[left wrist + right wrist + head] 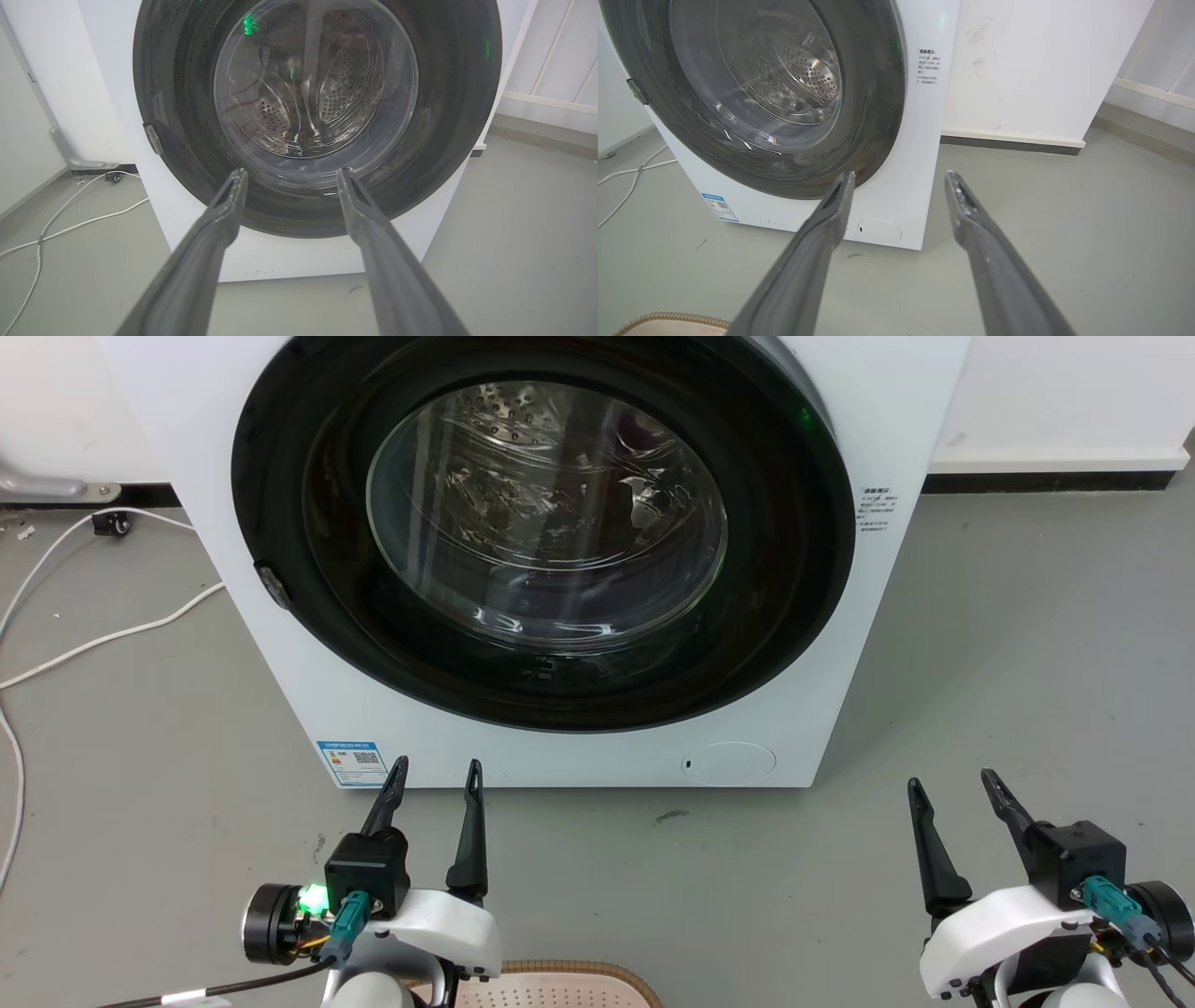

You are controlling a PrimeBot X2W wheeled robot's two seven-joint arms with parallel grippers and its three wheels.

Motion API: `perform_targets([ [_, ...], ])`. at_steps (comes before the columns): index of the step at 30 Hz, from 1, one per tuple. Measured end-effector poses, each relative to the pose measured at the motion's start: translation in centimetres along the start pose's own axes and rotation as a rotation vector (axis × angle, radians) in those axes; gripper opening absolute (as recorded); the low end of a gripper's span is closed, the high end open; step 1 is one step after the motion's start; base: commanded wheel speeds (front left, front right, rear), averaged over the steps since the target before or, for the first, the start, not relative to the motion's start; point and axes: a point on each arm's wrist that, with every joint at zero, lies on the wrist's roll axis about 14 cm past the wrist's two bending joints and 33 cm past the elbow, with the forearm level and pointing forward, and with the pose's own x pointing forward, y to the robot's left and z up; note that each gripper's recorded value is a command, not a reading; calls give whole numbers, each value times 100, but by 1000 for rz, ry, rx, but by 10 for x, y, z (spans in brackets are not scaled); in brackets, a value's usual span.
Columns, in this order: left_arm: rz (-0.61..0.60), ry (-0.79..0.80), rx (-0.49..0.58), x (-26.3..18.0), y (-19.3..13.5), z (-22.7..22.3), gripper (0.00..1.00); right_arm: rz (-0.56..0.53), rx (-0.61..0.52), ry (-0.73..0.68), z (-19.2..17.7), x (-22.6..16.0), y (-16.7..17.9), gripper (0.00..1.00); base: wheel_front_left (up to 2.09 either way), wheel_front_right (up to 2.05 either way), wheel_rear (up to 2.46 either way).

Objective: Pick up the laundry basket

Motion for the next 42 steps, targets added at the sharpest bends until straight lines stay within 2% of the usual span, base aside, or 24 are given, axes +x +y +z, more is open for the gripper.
perform_targets([
  [14, 7, 9, 2, 0, 1, -3, 100, 5, 14, 15, -6, 2, 2, 100, 0, 0, 0],
  [27, 39, 49, 8, -4, 12, -17, 100, 72, 44, 66, -23, 8, 25, 100, 0, 0, 0],
  [42, 95, 281, -3, -33, 22, -89, 100, 242, 117, 297, -93, -6, 85, 100, 0, 0, 0],
])
